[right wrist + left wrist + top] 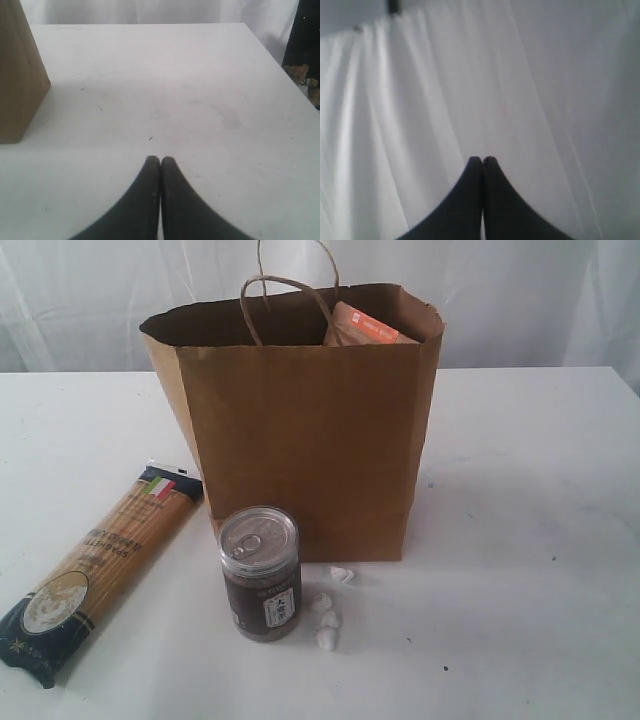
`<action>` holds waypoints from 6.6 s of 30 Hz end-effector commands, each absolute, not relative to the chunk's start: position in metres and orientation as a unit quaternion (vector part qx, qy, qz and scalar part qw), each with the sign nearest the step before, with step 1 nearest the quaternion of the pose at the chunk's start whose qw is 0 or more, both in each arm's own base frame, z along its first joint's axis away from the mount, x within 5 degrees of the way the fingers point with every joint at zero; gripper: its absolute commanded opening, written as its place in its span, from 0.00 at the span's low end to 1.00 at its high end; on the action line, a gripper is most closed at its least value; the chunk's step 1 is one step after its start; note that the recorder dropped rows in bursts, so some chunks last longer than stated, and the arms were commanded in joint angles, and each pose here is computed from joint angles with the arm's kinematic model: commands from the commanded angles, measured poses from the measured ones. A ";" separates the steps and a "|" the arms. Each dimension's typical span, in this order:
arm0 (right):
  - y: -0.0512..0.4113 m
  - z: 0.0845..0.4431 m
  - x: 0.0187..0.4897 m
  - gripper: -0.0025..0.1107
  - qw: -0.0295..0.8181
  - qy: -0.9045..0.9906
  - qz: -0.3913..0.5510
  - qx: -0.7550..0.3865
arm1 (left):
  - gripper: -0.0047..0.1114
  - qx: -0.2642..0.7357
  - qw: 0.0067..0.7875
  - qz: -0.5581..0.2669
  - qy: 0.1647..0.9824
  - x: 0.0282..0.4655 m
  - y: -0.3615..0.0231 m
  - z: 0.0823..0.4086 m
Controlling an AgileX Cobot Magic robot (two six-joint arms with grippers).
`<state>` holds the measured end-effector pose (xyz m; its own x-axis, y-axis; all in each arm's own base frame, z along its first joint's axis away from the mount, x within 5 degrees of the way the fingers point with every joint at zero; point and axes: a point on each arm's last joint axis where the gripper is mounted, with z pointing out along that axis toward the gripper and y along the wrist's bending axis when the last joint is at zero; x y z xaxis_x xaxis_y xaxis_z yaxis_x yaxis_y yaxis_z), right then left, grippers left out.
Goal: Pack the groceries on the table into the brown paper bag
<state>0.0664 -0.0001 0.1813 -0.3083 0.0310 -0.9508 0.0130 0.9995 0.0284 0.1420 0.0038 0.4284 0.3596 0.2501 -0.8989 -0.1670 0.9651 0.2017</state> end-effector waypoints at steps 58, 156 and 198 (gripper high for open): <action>0.000 0.183 0.066 0.02 0.593 0.805 0.012 0.018 | 0.34 0.535 0.310 -0.143 0.773 0.142 -0.166 0.231; 0.000 0.183 0.066 0.02 0.593 0.805 0.012 0.018 | 0.04 0.344 0.497 -0.233 0.761 0.109 -0.119 0.315; 0.000 0.183 0.066 0.02 0.593 0.805 0.012 0.018 | 0.04 -0.057 0.764 -0.341 0.545 0.253 -0.151 0.398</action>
